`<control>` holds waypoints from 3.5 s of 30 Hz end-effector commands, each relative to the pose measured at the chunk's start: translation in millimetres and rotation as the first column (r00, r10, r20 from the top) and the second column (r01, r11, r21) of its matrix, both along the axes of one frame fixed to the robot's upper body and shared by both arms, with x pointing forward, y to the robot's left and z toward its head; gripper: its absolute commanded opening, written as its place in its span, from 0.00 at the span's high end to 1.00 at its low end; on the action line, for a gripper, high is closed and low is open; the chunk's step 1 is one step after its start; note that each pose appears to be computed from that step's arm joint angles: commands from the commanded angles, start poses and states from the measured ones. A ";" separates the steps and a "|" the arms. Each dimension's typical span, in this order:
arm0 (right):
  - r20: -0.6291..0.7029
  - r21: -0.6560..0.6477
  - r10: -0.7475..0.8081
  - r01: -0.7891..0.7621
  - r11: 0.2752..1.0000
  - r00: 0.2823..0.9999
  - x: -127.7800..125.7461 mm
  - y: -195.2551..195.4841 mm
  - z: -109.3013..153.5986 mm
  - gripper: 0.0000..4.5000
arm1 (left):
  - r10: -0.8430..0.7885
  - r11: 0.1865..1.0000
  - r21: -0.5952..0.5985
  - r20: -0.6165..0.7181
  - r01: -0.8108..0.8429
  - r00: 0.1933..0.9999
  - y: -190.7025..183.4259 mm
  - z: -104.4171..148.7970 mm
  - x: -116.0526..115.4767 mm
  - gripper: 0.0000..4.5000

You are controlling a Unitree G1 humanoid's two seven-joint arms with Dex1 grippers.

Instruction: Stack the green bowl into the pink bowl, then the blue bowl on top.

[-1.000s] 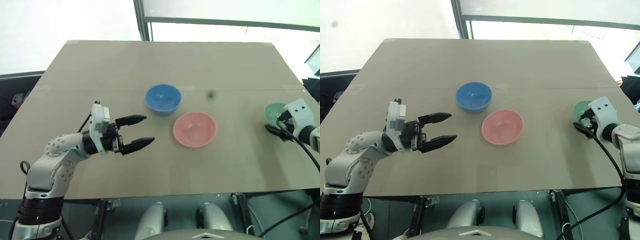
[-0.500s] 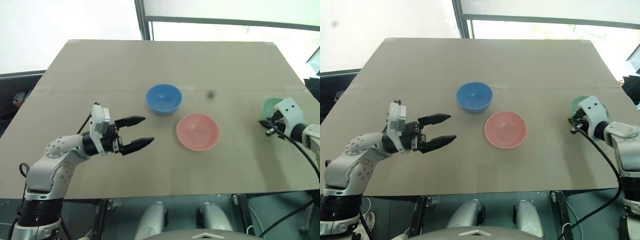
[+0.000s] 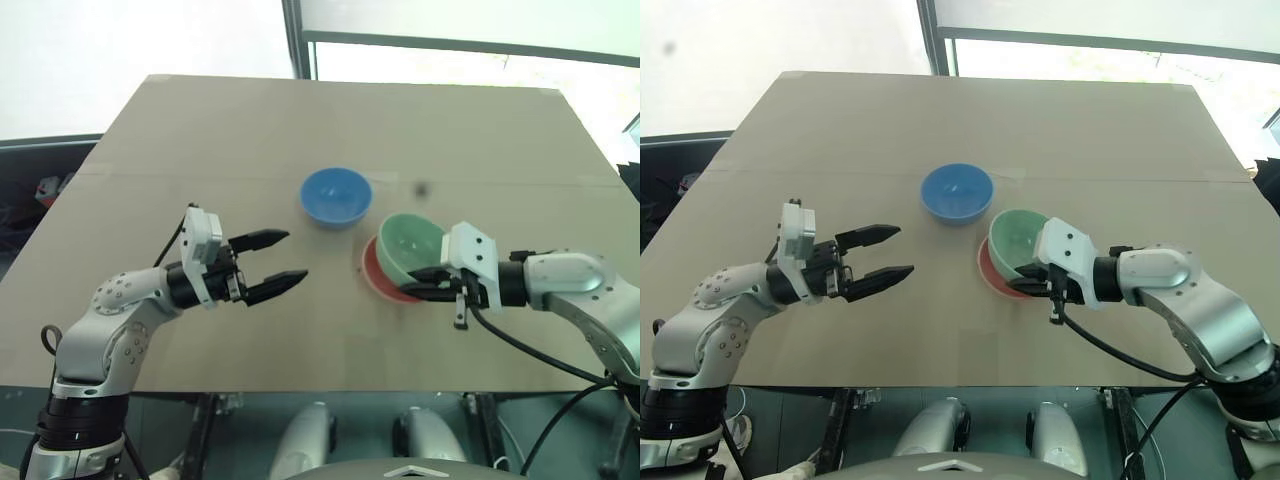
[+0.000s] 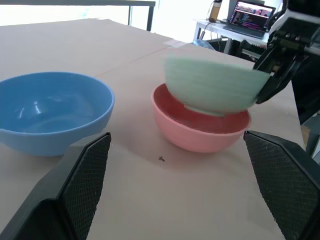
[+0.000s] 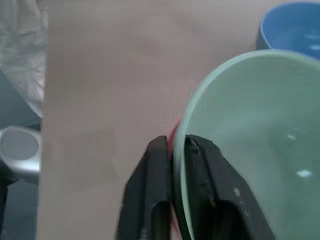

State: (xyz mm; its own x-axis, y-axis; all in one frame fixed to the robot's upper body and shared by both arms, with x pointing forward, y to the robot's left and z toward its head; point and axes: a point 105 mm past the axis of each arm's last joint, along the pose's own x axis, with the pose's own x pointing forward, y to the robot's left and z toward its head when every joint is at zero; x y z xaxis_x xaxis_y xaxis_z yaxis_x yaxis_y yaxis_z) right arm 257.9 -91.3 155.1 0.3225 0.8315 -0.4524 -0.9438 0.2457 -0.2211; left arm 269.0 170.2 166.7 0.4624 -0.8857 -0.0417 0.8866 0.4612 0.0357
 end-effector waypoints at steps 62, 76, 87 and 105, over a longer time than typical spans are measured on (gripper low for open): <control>0.225 0.240 -0.511 0.461 0.854 0.829 -38.9 -102.6 53.9 0.10 | -0.779 0.602 0.695 0.405 0.393 0.478 -138.1 42.4 22.3 0.84; 0.179 0.202 -0.489 0.455 0.867 0.854 -28.0 -97.5 28.0 0.10 | -0.541 0.798 0.521 0.396 0.303 0.742 -104.2 52.1 25.3 0.62; 0.225 0.213 -0.470 0.428 0.879 0.854 -10.2 -97.7 30.7 0.10 | -0.520 0.800 0.559 0.464 0.219 0.717 -120.8 44.1 36.3 0.62; 0.347 0.298 -0.334 0.235 0.925 0.876 -33.8 -72.7 59.4 0.10 | -0.624 0.496 0.868 0.369 -0.017 0.689 -61.8 15.8 80.1 0.07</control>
